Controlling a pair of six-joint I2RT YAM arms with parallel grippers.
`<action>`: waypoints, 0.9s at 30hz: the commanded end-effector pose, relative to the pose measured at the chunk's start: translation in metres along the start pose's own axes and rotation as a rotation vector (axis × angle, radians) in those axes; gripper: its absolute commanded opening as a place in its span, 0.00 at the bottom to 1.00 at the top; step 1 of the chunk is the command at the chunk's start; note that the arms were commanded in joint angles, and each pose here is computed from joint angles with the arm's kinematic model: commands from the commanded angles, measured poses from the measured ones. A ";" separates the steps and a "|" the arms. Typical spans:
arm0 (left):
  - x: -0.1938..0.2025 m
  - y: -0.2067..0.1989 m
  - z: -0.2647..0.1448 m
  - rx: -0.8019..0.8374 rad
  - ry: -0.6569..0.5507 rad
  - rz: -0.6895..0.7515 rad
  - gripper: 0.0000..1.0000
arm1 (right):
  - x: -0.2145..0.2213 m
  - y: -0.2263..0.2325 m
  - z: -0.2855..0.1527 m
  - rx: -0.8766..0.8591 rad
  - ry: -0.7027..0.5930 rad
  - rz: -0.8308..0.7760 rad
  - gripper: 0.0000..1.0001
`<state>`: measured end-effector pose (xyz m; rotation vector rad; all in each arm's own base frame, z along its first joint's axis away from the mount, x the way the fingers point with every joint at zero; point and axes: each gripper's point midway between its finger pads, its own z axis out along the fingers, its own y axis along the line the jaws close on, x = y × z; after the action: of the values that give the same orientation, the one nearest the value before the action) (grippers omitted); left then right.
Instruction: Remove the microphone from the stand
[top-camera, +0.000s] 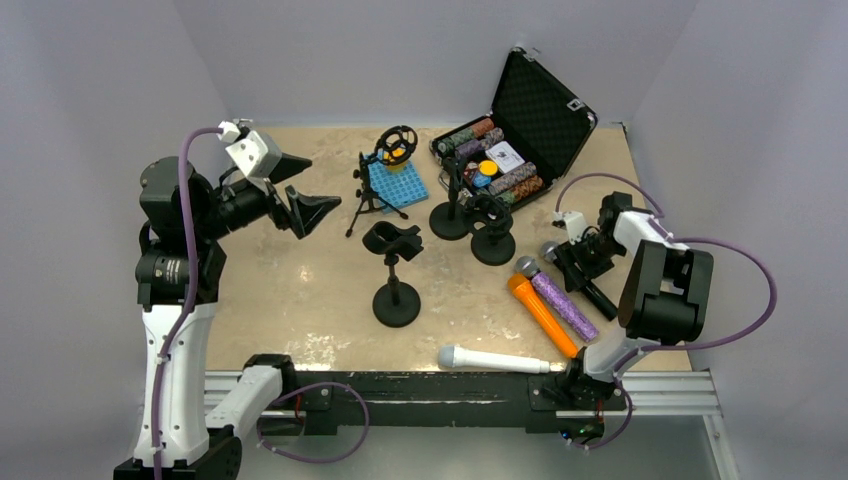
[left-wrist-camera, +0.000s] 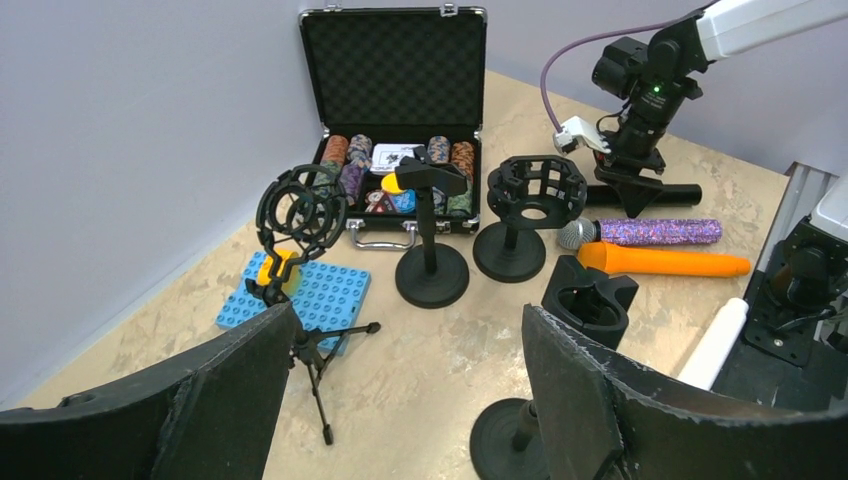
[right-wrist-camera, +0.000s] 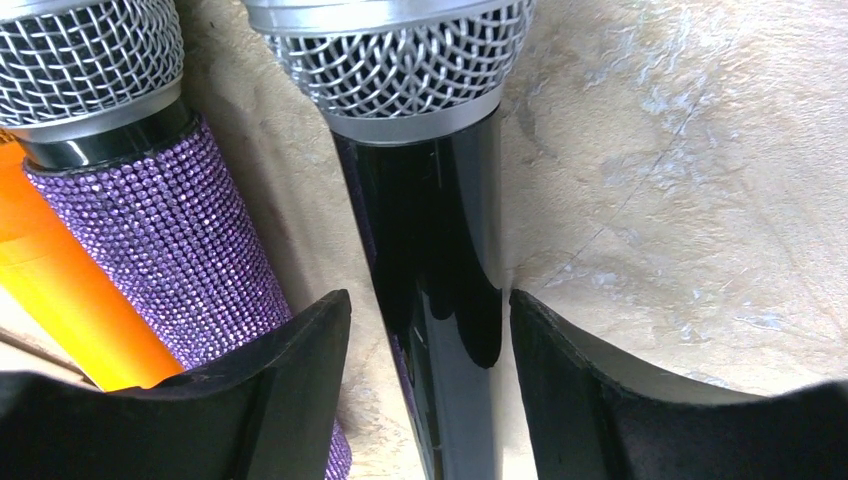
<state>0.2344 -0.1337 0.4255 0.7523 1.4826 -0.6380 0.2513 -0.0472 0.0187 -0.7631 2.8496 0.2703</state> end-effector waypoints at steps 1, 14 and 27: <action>-0.003 -0.005 -0.002 0.024 -0.023 0.024 0.87 | -0.007 -0.001 -0.018 0.026 -0.030 0.012 0.64; 0.001 -0.008 -0.005 0.018 -0.030 0.039 0.87 | -0.020 -0.006 -0.052 0.115 -0.109 -0.035 0.70; 0.077 -0.038 -0.012 0.161 0.129 -0.032 0.87 | -0.107 0.009 -0.243 0.476 -0.744 -0.039 0.81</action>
<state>0.2135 -0.1366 0.3739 0.8250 1.5529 -0.6784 0.2824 -0.0571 0.1701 -0.6175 2.4400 -0.0832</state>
